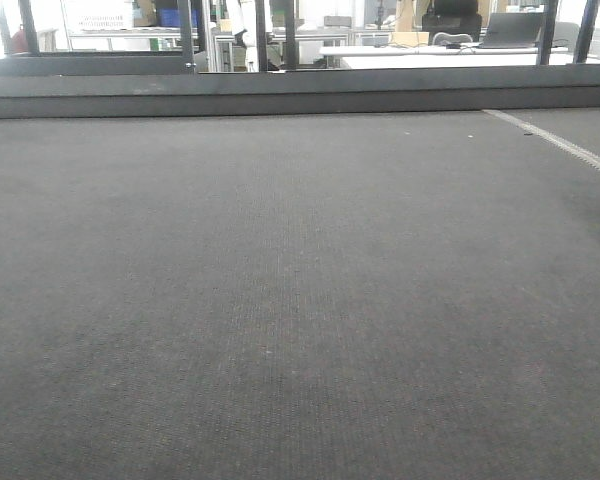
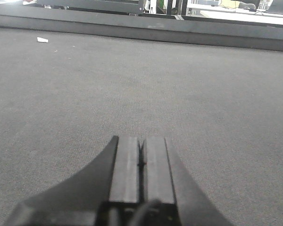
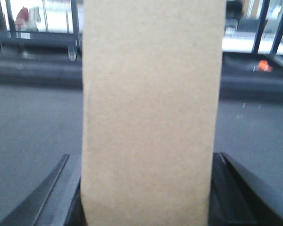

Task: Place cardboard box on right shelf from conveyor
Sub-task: 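Hold the box in the right gripper while the base turns away from the conveyor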

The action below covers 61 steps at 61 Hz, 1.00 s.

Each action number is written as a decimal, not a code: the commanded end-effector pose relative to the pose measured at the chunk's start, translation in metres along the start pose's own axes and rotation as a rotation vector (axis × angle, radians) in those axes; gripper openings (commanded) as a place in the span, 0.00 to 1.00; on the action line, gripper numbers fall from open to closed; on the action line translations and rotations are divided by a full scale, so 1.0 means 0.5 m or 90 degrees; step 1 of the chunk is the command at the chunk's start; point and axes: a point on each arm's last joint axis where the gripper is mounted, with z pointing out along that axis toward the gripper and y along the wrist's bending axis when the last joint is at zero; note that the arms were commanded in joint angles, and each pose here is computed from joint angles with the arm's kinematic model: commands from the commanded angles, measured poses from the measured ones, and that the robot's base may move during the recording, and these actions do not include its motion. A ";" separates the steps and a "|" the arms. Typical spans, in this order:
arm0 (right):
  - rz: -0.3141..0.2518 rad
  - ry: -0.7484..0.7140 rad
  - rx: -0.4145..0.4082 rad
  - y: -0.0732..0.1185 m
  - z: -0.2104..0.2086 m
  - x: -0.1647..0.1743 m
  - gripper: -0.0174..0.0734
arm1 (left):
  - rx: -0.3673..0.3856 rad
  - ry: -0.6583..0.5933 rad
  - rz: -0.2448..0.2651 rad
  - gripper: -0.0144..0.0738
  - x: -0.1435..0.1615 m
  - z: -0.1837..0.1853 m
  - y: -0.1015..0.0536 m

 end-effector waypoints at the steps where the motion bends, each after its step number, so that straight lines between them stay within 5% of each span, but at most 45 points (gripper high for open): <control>1: -0.009 -0.097 0.007 0.000 -0.032 -0.032 0.27 | -0.001 -0.060 -0.005 0.03 -0.018 -0.002 0.000; 61: -0.009 -0.113 0.006 0.001 -0.050 -0.032 0.27 | -0.001 -0.060 -0.005 0.03 -0.018 -0.002 0.000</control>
